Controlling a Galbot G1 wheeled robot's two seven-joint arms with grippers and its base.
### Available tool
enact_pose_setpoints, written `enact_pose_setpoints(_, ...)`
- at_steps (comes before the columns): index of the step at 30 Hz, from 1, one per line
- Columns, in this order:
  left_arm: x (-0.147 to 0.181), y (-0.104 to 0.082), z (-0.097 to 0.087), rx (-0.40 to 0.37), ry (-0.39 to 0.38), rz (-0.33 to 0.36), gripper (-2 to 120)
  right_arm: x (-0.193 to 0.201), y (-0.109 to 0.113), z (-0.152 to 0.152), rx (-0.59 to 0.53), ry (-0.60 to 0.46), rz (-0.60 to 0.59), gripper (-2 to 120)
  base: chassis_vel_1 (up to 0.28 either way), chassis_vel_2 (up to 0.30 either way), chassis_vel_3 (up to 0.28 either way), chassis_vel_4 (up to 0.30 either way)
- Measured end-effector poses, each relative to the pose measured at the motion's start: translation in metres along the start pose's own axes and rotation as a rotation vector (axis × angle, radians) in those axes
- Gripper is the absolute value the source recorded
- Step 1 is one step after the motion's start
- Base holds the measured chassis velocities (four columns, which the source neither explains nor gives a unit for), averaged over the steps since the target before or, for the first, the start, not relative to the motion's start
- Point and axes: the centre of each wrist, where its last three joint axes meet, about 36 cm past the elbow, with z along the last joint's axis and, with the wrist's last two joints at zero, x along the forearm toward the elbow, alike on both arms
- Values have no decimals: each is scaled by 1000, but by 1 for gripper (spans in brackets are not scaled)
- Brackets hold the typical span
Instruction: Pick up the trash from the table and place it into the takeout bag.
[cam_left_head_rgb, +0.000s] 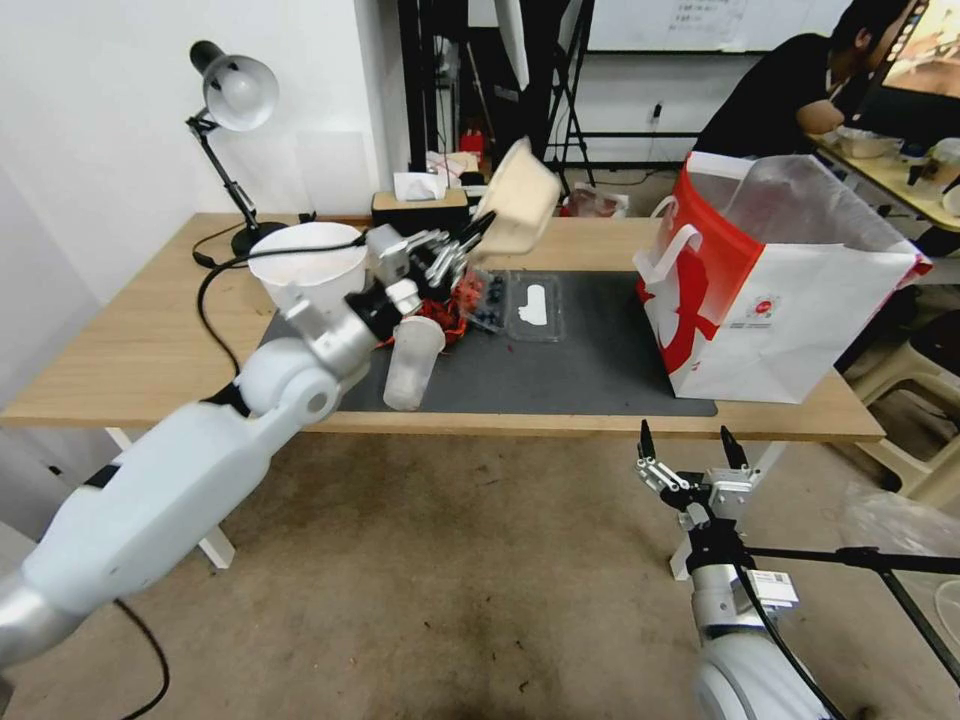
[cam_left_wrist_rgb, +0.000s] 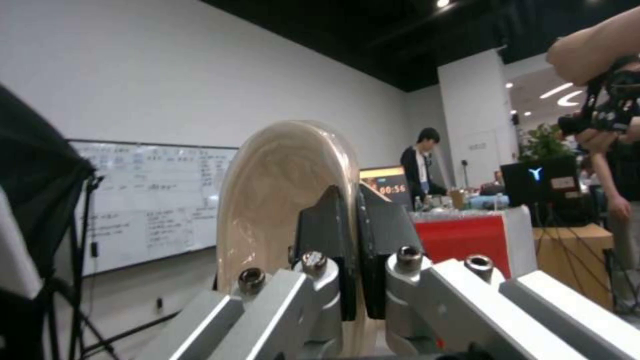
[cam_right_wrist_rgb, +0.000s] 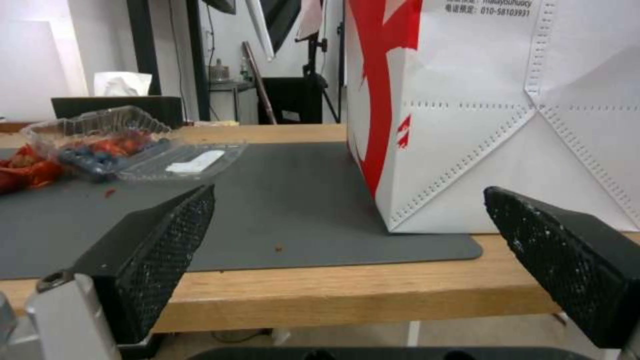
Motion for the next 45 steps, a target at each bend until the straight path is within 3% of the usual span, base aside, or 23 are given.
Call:
enact_pose_setpoints(7, -56, -8, 8, 19, -4, 66, 1, -3, -1, 1, 2, -4, 12, 100, 0, 0, 0, 0)
enact_pose_setpoints(13, -97, -12, 5, 12, -20, 116, 1, -4, 0, 1, -1, -4, 19, 100, 0, 0, 0, 0)
enact_pose_setpoints(20, -165, -30, 1, 9, -45, 207, 1, -5, 1, 0, -6, -9, 33, 100, 0, 0, 0, 0)
enact_pose_setpoints(29, -197, -40, 5, 1, -44, 247, 1, -5, 0, 0, -7, -10, 44, 100, 0, 0, 0, 0)
enact_pose_setpoints(39, -224, -54, 34, -18, 13, 303, 1, -6, 2, 4, -15, -10, 56, 100, 0, 0, 0, 0)
enact_pose_setpoints(45, -232, -56, 40, -32, 23, 310, 1, -6, 4, 5, -18, -10, 56, 100, 0, 0, 0, 0)
